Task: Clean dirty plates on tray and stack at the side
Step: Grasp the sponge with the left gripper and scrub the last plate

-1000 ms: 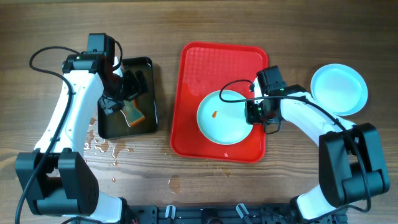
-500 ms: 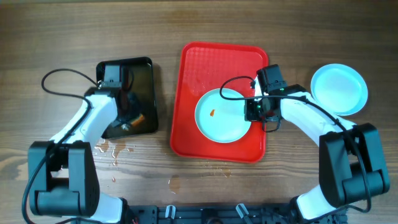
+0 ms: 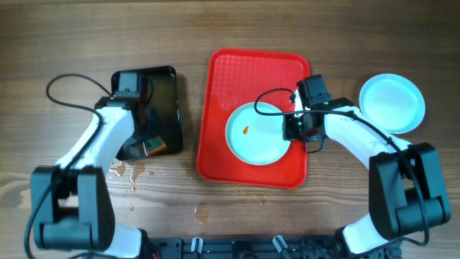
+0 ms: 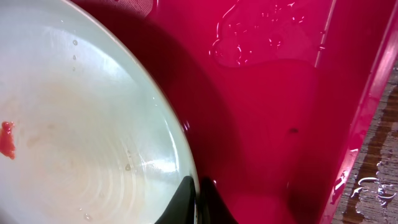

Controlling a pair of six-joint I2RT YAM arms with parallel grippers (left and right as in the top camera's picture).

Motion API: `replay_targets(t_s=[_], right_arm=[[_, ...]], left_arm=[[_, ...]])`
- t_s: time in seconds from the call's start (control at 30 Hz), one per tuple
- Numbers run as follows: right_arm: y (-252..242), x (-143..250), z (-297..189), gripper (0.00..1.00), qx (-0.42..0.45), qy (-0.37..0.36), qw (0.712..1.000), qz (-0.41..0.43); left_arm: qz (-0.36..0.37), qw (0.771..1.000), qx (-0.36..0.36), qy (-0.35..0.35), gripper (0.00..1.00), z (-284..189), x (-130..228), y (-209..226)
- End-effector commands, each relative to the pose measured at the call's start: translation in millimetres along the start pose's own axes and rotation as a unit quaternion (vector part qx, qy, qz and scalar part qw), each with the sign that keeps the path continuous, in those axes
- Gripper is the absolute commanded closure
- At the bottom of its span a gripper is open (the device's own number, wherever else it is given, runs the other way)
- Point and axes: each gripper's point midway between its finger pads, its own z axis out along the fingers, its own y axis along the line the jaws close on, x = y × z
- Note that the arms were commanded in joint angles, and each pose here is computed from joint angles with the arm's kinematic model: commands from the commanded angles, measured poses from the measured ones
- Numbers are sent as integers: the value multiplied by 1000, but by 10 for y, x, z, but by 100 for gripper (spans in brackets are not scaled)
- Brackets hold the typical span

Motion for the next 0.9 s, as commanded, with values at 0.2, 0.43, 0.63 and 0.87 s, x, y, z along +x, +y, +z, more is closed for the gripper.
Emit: replay_targets(t_s=[0.2, 0.43, 0.63, 0.87], right_arm=[[-66, -89, 44, 96, 19, -22, 1000, -8], [-64, -98, 47, 67, 19, -24, 999, -15], [-106, -6, 130, 96, 20, -20, 1000, -7], [-112, 15, 130, 96, 21, -16, 1000, -10]], left_arm=[[20, 999, 36, 30, 96, -188, -33, -200], [119, 971, 207, 2, 96, -858, 38, -1381], [197, 947, 252, -9, 96, -834, 516, -2177], [228, 937, 262, 34, 96, -190, 1128, -2806]])
